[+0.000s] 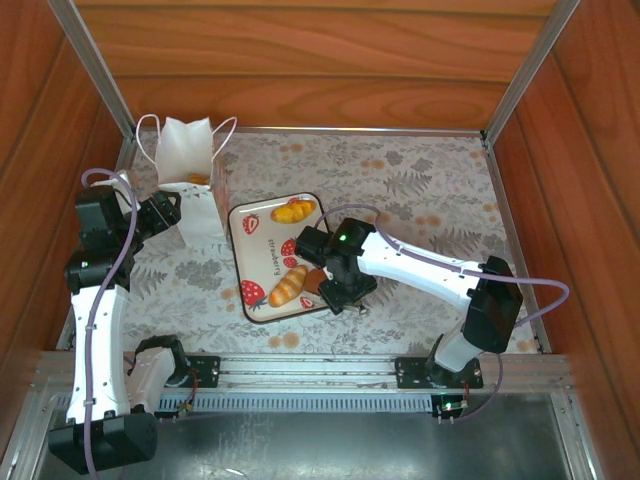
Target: Place the fake bread into the paper bag
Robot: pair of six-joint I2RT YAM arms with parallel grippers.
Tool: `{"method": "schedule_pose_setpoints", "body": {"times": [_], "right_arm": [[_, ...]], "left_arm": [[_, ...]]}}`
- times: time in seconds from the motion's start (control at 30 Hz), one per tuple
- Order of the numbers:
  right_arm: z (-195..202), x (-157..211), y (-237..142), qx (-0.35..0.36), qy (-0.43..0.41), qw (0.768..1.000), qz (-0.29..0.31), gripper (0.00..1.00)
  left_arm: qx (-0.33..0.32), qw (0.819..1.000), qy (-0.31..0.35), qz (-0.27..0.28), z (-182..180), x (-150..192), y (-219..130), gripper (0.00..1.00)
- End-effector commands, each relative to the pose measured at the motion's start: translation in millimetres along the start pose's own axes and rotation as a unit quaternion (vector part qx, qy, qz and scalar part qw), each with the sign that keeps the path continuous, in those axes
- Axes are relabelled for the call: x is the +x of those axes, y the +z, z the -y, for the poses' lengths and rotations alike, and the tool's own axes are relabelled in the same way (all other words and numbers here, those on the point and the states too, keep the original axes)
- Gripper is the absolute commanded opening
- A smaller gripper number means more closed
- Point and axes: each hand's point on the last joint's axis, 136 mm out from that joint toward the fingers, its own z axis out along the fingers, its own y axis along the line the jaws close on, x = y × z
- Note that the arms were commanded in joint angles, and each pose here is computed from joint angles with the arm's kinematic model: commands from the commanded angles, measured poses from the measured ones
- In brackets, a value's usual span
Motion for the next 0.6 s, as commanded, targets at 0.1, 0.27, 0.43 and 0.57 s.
{"method": "schedule_pose_setpoints", "body": {"times": [0.1, 0.27, 0.43, 0.57], "right_arm": [[-0.8, -1.9, -1.1, 0.006, -0.007, 1.000, 0.008, 0.64], [0.9, -2.1, -6.7, 0.008, -0.006, 1.000, 0.015, 0.64], [-1.1, -3.0, 0.3, 0.007, -0.007, 1.000, 0.007, 0.64], [0.6, -4.0, -2.9, 0.012, -0.007, 1.000, 0.009, 0.59]], "left_arm": [[-0.004, 1.000, 0.006, 0.012, -0.5, -5.7, -3.1, 0.77], [-0.005, 1.000, 0.005, 0.010, -1.5, -4.8, -2.3, 0.77], [-0.004, 1.000, 0.007, 0.012, -0.7, -5.2, -3.5, 0.77], [-0.004, 1.000, 0.009, 0.013, 0.1, -6.4, -5.0, 0.77]]}}
